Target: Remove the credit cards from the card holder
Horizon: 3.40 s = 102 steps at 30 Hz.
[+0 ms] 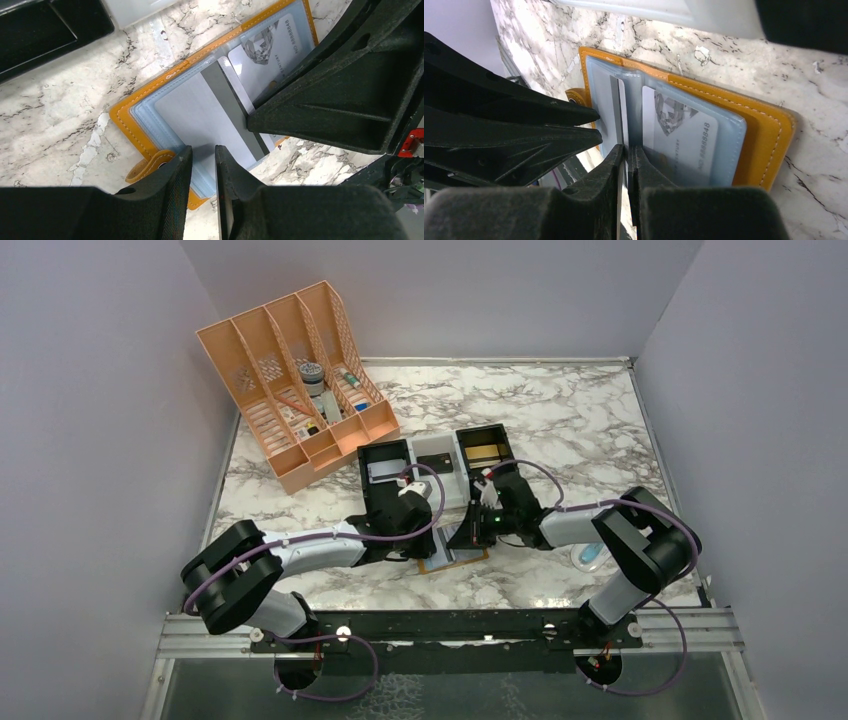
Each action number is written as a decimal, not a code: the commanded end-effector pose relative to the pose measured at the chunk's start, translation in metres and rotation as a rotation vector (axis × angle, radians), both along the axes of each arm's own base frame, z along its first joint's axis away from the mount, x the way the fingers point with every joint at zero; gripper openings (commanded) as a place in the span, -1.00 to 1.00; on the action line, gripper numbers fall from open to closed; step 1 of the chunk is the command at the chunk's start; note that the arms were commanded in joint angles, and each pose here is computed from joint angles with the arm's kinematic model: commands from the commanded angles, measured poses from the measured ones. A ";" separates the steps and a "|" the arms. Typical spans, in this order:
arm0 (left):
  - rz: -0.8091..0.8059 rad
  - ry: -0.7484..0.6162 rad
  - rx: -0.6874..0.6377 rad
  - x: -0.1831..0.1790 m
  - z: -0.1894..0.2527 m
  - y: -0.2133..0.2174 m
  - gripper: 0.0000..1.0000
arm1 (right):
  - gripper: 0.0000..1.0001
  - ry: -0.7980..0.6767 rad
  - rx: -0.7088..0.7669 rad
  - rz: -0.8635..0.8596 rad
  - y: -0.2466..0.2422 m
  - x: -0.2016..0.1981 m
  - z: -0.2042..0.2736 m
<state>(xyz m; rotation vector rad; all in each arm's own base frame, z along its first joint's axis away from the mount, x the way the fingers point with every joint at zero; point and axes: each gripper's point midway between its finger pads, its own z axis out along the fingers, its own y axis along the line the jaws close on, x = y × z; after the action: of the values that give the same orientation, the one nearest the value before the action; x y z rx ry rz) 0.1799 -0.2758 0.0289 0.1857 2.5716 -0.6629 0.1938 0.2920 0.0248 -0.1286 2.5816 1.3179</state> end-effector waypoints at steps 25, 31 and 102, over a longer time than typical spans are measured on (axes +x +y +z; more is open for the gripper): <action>-0.021 0.003 0.098 0.000 -0.011 0.014 -0.55 | -0.59 0.038 0.165 0.022 -0.005 0.000 0.011; -0.020 0.001 0.102 -0.001 -0.011 0.015 -0.56 | -0.72 0.036 0.161 0.019 -0.002 0.006 0.008; -0.002 -0.265 0.102 0.028 0.085 0.039 0.22 | -0.98 -0.624 0.079 -0.086 -0.040 0.032 0.135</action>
<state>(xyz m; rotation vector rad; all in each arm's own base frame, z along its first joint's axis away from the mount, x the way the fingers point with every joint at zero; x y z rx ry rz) 0.1923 -0.2624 0.0946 0.3436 2.3857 -0.6255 0.2135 0.2464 0.1268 -0.2431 2.1137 1.1572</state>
